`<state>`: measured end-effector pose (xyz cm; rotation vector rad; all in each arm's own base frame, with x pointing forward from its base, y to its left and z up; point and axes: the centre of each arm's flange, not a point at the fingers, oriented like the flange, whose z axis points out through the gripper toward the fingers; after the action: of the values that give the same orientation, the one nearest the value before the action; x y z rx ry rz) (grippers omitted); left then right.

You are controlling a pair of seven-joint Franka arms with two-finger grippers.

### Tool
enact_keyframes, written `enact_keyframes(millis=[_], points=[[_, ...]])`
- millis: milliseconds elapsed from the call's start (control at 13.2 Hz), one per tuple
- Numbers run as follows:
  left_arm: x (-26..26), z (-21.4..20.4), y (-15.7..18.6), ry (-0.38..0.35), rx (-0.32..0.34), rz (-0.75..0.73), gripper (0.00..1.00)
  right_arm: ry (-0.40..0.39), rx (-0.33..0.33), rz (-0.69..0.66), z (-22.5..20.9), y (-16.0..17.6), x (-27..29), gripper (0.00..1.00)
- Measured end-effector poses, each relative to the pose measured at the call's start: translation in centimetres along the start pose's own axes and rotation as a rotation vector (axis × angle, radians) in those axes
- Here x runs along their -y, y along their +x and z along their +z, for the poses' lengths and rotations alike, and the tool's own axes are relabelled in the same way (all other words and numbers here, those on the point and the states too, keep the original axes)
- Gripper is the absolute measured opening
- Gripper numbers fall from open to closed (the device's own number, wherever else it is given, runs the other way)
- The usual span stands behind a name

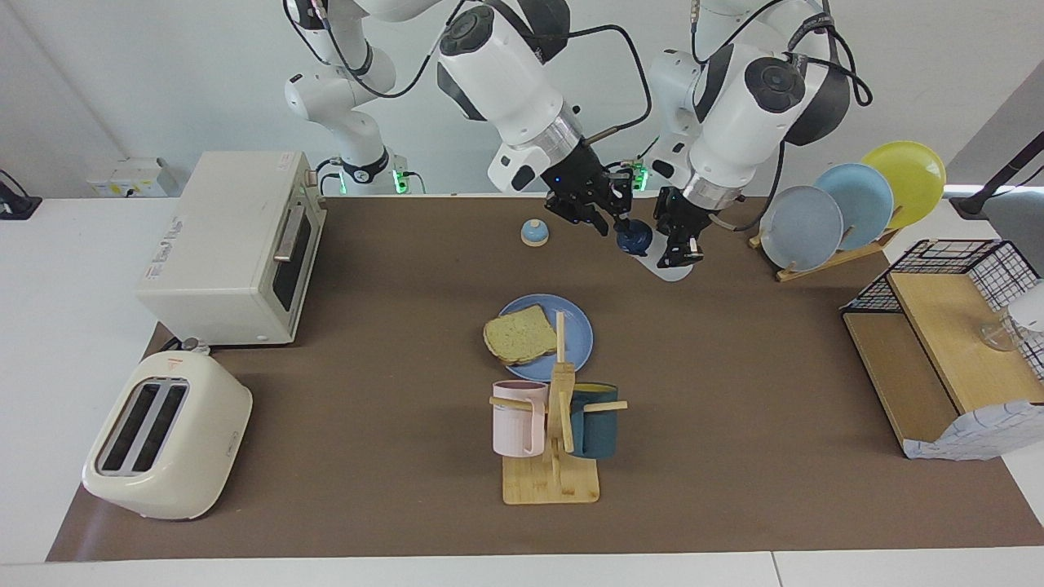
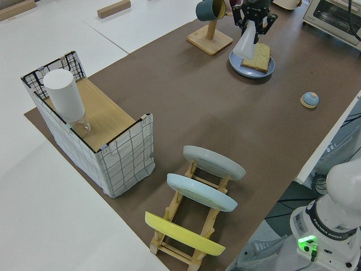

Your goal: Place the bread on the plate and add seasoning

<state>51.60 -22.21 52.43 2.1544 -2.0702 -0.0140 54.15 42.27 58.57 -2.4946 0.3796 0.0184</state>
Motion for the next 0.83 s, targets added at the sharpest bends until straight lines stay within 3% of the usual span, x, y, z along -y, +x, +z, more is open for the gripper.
enact_keyframes(millis=[832], points=[[0.01,-0.09,0.03,0.005,-0.002,0.000,0.44,0.003,-0.004,0.001,-0.22,0.17,-0.01,0.33]])
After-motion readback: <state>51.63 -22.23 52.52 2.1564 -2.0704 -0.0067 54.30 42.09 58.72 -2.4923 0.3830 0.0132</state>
